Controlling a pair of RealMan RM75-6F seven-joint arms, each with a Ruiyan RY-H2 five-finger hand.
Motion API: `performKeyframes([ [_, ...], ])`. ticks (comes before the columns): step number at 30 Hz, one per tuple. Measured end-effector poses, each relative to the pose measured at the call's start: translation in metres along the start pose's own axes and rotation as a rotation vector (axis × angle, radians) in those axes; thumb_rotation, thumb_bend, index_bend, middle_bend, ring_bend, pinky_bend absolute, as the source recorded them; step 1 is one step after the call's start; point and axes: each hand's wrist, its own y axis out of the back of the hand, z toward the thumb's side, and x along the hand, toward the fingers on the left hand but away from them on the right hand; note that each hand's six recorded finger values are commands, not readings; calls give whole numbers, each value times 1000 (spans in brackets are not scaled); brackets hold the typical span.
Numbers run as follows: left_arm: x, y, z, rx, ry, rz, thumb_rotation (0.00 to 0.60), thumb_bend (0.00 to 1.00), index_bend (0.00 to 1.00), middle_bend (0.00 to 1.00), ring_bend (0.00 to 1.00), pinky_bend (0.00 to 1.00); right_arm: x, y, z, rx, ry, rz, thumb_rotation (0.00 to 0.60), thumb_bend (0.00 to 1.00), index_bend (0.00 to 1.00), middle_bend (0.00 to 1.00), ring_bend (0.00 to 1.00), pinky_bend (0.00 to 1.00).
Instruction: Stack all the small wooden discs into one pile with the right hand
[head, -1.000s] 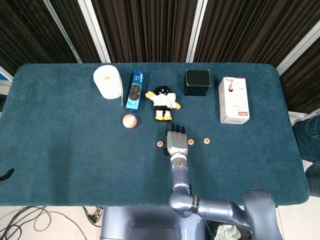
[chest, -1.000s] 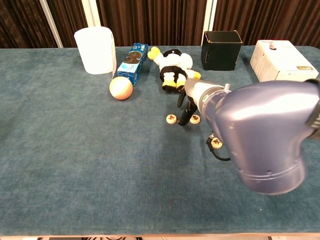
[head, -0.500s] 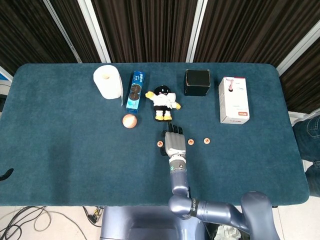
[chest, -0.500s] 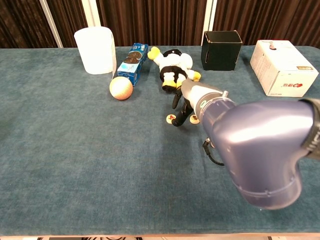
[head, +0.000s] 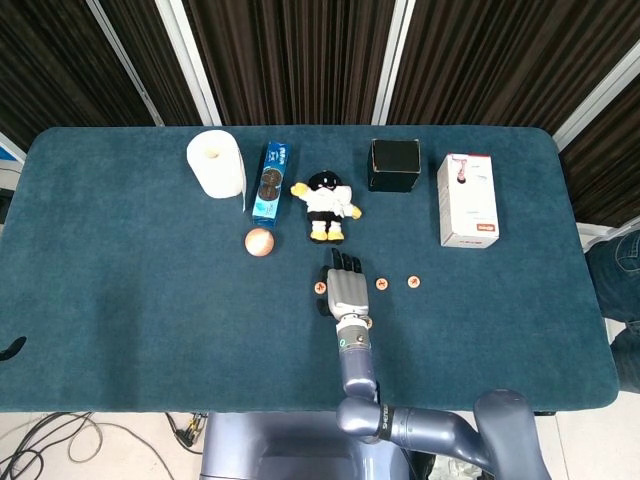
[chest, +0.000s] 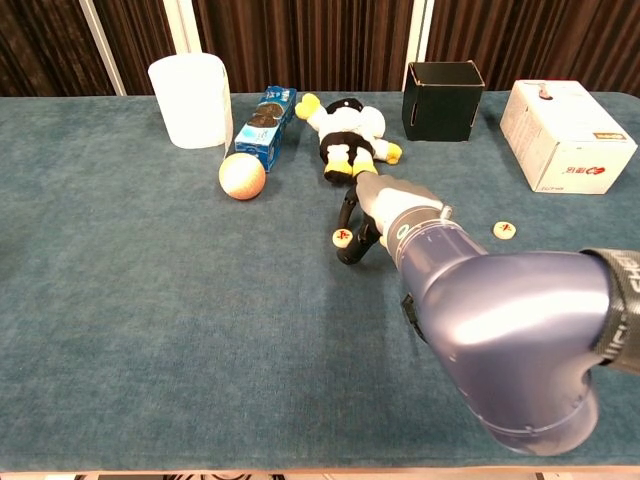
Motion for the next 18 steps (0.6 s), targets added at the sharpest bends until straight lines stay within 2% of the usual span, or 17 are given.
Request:
performKeyframes([
  [18, 0, 0, -2, 0, 22, -9, 600, 148, 47, 0, 0, 0, -6, 0, -3, 2, -22, 4, 600, 406, 463, 0, 0, 0],
])
